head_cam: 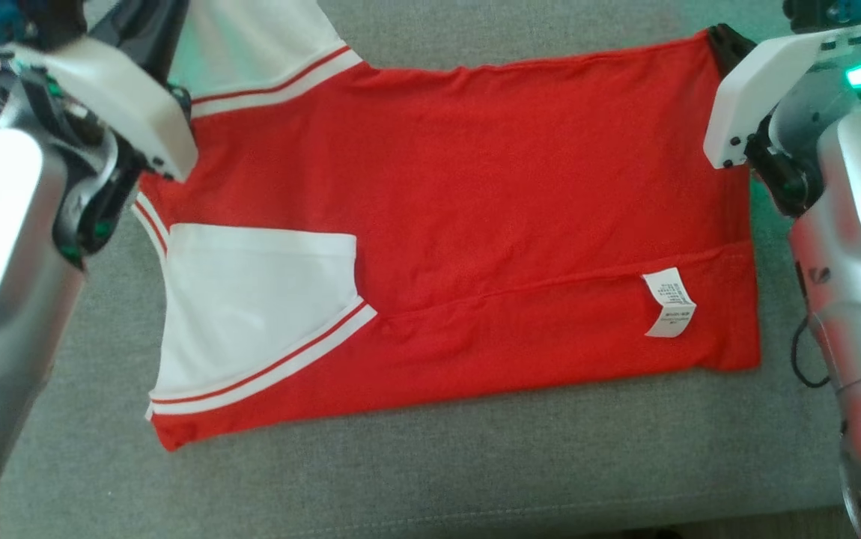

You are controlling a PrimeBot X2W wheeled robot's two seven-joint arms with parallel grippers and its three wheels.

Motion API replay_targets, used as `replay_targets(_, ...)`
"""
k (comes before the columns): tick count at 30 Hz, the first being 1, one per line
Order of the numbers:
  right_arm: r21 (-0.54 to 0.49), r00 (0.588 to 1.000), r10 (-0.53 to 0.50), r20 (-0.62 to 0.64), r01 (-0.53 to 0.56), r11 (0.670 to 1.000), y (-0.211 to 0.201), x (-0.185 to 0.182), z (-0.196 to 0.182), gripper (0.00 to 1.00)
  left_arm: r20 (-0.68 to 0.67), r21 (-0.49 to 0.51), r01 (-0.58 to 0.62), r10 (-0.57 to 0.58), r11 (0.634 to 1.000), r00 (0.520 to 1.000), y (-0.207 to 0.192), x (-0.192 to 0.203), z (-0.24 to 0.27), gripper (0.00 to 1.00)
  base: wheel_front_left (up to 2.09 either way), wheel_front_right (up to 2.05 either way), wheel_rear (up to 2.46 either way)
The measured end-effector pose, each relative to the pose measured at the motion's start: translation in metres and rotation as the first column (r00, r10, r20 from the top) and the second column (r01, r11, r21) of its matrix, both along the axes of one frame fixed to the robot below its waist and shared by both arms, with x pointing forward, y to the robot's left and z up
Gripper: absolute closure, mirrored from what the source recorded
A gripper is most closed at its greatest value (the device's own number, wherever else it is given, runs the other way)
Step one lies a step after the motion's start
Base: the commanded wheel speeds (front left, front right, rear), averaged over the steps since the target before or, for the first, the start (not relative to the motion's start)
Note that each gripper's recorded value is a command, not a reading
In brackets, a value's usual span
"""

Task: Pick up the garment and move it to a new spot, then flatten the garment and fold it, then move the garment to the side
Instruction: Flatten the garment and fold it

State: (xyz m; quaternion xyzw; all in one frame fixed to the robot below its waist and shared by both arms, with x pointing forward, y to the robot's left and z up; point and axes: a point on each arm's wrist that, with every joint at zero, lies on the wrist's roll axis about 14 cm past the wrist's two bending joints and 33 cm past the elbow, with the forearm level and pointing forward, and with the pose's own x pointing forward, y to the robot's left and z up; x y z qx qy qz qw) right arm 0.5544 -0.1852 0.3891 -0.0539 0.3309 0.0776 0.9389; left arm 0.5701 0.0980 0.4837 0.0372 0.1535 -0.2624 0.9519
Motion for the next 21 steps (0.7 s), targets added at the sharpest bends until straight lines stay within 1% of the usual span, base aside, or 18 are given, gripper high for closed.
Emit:
replay_targets(6, 0.05, 0.992, 0.02, 0.127, -0.026, 0.998, 0.011, 0.0, 0.033, 1.0, 0.05, -0.043, -0.01, 0.012, 0.999, 0.999, 0.007, -0.025, 0.019, 1.0, 0.0, 0.0, 0.0)
replay_targets(10, 0.071, 0.984, 0.022, 0.176, -0.035, 0.997, 0.01, -0.015, 0.045, 1.0, 0.088, -0.078, -0.012, 0.019, 0.997, 0.996, 0.009, -0.049, 0.037, 1.0, 0.0, 0.0, 0.0)
replay_targets(16, 0.095, 0.983, 0.002, 0.185, -0.02, 0.995, 0.001, -0.052, 0.048, 1.0, 0.112, -0.137, -0.034, 0.049, 0.99, 0.993, 0.012, -0.097, 0.052, 1.0, 0.0, 0.0, 0.0)
replay_targets(21, 0.124, 0.984, -0.006, 0.175, -0.016, 0.992, 0.003, -0.082, 0.045, 1.0, 0.046, -0.182, -0.092, 0.102, 0.979, 0.994, 0.018, -0.143, 0.035, 1.0, 0.0, 0.0, 0.0)
